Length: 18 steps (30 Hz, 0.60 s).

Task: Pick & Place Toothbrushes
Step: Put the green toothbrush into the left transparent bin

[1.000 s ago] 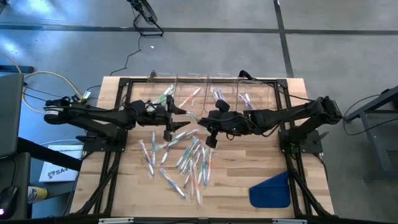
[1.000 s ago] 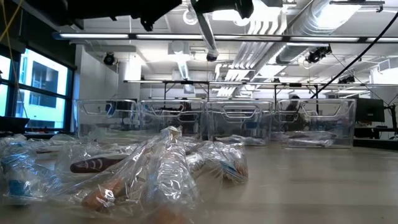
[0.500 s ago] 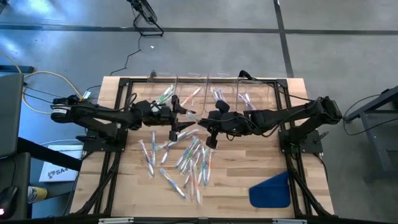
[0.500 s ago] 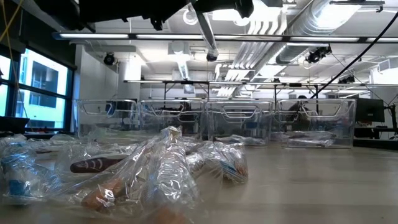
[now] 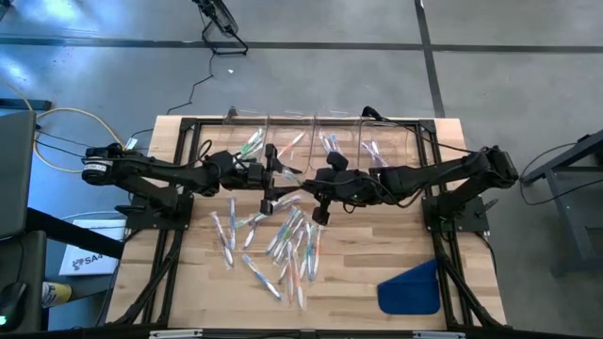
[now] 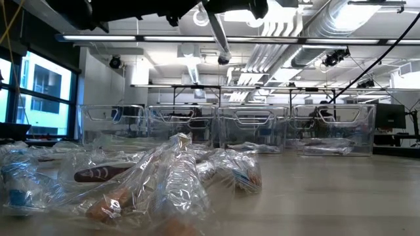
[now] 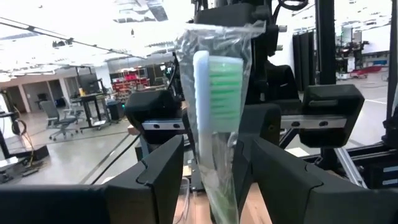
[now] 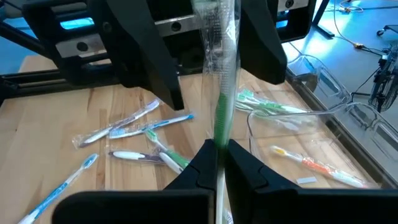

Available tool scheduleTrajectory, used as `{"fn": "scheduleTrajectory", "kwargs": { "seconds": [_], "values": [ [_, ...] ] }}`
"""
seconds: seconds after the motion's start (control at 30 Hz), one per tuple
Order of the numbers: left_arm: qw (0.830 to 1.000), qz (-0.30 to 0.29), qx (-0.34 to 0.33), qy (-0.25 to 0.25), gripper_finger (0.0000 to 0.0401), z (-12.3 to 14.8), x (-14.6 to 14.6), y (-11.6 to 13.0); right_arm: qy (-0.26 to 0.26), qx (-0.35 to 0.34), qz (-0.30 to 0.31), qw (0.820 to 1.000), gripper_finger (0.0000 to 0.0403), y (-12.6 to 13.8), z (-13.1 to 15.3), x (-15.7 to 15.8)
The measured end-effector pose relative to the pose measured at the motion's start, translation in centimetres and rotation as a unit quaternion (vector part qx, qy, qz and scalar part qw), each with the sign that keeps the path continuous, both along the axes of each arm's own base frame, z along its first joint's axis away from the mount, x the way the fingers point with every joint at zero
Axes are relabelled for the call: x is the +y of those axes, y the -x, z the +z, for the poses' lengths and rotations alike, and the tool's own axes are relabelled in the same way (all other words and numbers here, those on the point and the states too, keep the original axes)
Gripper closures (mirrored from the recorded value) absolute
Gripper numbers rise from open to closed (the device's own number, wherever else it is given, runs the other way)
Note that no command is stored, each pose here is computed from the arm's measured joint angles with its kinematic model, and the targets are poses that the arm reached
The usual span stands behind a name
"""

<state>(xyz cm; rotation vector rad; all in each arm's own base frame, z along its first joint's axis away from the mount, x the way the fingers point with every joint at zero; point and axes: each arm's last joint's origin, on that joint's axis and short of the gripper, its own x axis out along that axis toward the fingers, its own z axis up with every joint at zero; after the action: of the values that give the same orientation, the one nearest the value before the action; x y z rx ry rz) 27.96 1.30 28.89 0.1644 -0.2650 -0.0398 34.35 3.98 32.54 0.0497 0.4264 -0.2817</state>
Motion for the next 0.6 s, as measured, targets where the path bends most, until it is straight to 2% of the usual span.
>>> {"fn": "scheduleTrajectory", "kwargs": {
  "seconds": [0.2,0.5,0.6],
  "values": [
    [1.0,0.003,0.0,-0.003,0.0233,0.0,0.01,0.0,0.0,0.0,0.0,1.0,0.0399,0.01,0.01,0.0],
    [1.0,0.011,0.0,-0.001,0.0367,0.01,0.07,0.0,0.003,0.0,-0.004,1.0,0.0399,0.03,0.02,-0.03],
    [1.0,0.01,0.0,0.001,0.0389,0.0,0.06,0.0,0.005,0.002,-0.002,1.0,0.0399,0.03,0.0,-0.03]
  ]
}}
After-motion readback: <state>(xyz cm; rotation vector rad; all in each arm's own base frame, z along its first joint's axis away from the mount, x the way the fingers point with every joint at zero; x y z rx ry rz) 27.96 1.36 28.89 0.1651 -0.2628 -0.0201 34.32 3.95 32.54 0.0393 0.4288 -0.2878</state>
